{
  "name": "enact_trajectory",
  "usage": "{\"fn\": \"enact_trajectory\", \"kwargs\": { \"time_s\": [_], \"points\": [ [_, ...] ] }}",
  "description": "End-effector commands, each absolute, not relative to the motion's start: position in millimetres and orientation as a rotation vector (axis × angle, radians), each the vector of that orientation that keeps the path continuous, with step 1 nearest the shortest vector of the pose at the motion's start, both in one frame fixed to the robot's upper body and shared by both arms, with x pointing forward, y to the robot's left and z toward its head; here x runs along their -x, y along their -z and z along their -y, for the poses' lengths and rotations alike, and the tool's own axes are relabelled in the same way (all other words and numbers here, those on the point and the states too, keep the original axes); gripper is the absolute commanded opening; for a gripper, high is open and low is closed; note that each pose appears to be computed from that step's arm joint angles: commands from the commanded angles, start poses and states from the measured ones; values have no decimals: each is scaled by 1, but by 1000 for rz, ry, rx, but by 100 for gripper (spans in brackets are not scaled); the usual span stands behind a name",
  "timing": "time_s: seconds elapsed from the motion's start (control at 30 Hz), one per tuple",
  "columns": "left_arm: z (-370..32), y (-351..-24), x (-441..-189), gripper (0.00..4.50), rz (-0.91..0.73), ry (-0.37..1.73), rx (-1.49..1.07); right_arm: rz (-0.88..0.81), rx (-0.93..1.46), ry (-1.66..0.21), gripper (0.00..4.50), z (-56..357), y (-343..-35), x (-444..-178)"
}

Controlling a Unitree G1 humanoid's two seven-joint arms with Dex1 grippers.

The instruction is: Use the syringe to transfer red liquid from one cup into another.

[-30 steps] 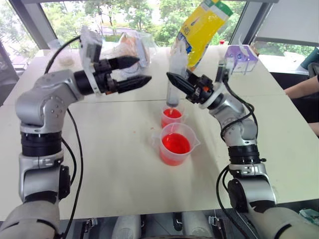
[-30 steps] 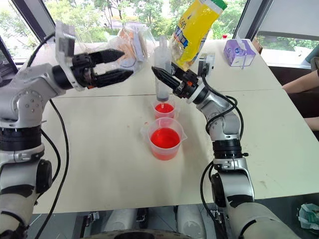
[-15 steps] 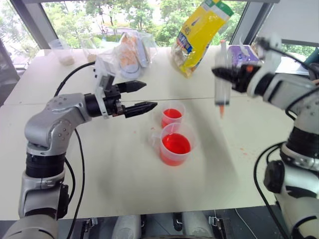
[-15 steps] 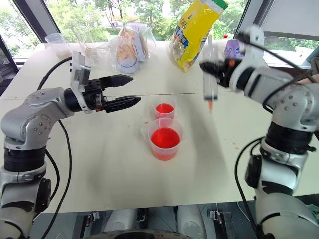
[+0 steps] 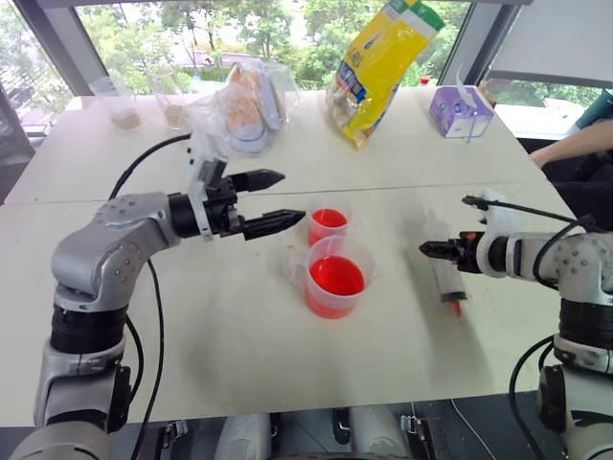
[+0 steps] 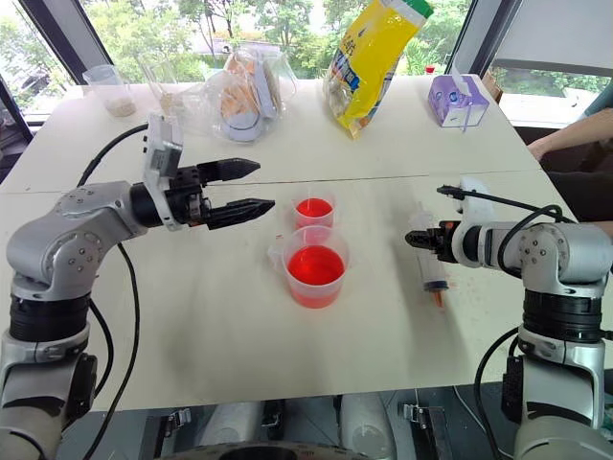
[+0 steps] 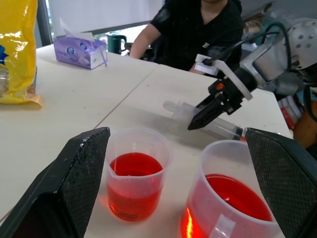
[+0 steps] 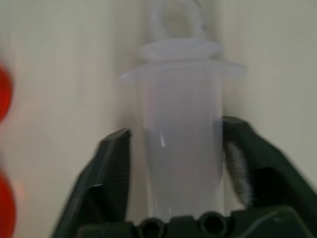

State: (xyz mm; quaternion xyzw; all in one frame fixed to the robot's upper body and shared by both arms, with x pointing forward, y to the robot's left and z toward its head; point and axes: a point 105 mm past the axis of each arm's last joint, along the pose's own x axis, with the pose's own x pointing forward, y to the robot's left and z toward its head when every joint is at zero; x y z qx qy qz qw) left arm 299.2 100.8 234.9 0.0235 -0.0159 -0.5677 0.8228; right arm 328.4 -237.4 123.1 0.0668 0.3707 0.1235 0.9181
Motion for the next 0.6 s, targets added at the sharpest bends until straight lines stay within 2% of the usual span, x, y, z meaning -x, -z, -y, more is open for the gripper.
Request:
{"fn": "enact_trajectory", "kwargs": {
  "time_s": [0.03,0.23,0.3,0.37,0.5,0.6],
  "points": [
    [-97,-243,-290,450,60,1231,-73,-697,-127,-262,446,240,-138,-333],
    [-100,-242,-287,450,40,1233,-77,-581,-62,-343,446,239,-178,-331],
    [-102,-240,-284,450,24,1235,-76,-506,-5,-461,446,229,-202,-320],
    [-104,-240,-282,450,14,1236,-78,-476,39,-529,446,222,-212,-311],
    [-111,-236,-277,450,-19,1228,-85,-423,126,-760,446,202,-235,-274],
    [-118,-233,-276,450,-46,1217,-90,-383,169,-835,446,197,-244,-259]
  ]
}}
